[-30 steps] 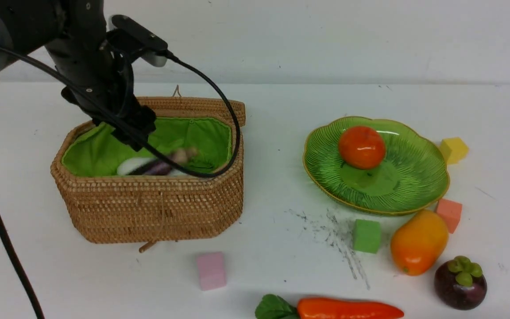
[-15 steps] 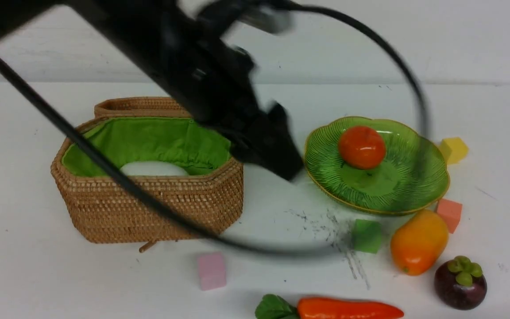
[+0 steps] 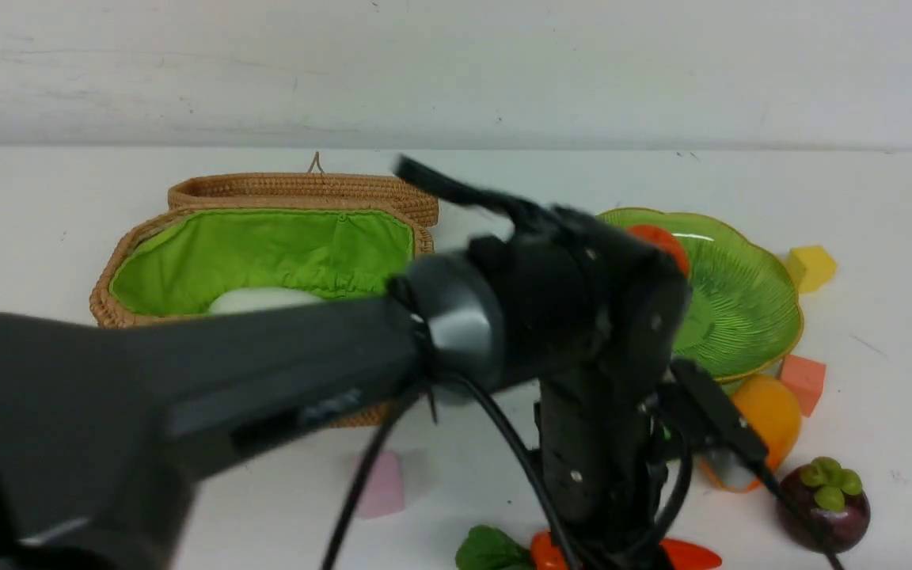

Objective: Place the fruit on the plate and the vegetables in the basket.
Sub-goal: Use the left arm to grab a carrot and put it into the left basket

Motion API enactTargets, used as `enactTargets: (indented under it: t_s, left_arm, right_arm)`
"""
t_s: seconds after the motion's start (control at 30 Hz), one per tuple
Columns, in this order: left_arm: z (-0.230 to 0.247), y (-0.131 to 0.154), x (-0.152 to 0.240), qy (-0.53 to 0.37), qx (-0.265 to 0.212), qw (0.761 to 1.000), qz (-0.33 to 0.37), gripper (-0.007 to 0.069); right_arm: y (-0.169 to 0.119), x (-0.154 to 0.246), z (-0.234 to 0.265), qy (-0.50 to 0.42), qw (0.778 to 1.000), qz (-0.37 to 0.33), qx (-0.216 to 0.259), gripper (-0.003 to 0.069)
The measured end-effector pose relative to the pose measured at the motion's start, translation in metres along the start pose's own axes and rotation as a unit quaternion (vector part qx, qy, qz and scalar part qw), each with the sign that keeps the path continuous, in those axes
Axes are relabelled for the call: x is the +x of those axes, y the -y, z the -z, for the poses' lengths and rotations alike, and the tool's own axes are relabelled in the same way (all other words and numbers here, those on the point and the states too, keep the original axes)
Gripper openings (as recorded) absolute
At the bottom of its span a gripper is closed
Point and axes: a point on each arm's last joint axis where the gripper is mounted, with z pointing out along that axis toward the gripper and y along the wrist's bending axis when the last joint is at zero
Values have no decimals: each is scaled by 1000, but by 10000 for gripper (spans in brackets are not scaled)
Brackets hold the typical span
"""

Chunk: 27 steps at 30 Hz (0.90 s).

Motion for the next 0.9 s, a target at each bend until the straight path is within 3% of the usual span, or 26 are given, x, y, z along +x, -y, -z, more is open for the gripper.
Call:
enactTargets:
  t_s: [0.17, 0.27, 0.43, 0.73, 0.9]
  left_arm:
    - [-19, -10, -7, 6, -29, 1000, -8, 555]
    - [-40, -12, -4, -19, -20, 1000, -6, 526]
    - [-44, -13, -3, -27, -27, 999, -10, 374]
    - [-34, -30, 1, -36, -63, 997, -4, 372]
    - [21, -59, 15, -7, -88, 995, 43, 372]
  right_arm:
    - [0, 0, 0, 0, 1000, 0, 0, 242]
    - [0, 0, 0, 0, 1000, 0, 0, 242]
    - [0, 0, 0, 0, 1000, 0, 0, 242]
    - [0, 0, 0, 0, 1000, 0, 0, 242]
    - [0, 0, 0, 0, 1000, 0, 0, 242]
